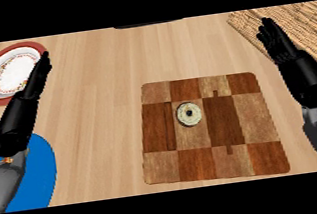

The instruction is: Pick the cupcake from the cutting board and place it in the basket

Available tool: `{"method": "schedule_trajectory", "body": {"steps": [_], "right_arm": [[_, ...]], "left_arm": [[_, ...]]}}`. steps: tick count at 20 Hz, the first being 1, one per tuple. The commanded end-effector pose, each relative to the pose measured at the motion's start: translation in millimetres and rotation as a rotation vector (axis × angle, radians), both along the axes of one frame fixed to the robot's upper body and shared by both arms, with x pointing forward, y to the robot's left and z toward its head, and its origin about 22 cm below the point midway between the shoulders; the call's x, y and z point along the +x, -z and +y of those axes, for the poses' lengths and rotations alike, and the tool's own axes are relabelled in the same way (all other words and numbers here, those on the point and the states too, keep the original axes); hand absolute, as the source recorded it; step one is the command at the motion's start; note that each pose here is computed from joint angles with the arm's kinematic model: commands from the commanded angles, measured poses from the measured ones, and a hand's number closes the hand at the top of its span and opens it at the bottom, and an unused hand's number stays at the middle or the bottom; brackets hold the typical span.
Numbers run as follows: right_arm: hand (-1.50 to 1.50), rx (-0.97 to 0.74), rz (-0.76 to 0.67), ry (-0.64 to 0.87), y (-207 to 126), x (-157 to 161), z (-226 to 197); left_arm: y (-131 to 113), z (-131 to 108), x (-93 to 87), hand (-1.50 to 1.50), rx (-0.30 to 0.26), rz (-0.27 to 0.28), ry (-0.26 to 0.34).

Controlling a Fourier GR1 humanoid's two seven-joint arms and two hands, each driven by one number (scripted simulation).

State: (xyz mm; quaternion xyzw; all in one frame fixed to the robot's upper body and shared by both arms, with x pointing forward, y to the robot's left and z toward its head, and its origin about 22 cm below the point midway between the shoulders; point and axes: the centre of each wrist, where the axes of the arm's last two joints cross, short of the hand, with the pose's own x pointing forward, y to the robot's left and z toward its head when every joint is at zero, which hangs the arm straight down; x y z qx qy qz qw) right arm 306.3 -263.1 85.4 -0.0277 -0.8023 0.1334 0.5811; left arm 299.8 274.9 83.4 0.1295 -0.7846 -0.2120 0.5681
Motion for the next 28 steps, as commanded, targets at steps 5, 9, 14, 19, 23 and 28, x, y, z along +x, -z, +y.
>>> {"method": "schedule_trajectory", "body": {"steps": [5,9,14,19,23,28], "right_arm": [[1.5,0.127,0.025,0.038,0.8,-30.7,41.8],[1.5,-0.032,-0.102,-0.235,9.5,-53.0,131.4],[-1.5,-0.068,-0.027,0.093,34.0,-71.3,198.3],[-1.5,-0.353,0.031,0.412,37.9,-42.5,157.7],[-1.5,-0.596,0.15,0.488,24.7,-36.4,139.8],[-1.5,-0.869,0.309,0.423,-14.2,-38.2,155.9]], "left_arm": [[33.7,-18.0,-22.3,0.0,-0.353,0.114,-0.197],[46.9,-26.3,-34.6,0.0,-0.477,0.195,-0.145],[50.8,-32.7,-36.3,0.0,-0.475,0.194,-0.163],[59.4,-34.3,-48.3,0.0,-0.483,0.196,-0.211],[61.0,-23.8,-50.1,0.0,-0.459,0.2,-0.242],[62.4,-26.0,-56.8,0.0,-0.474,0.206,-0.228]]}}
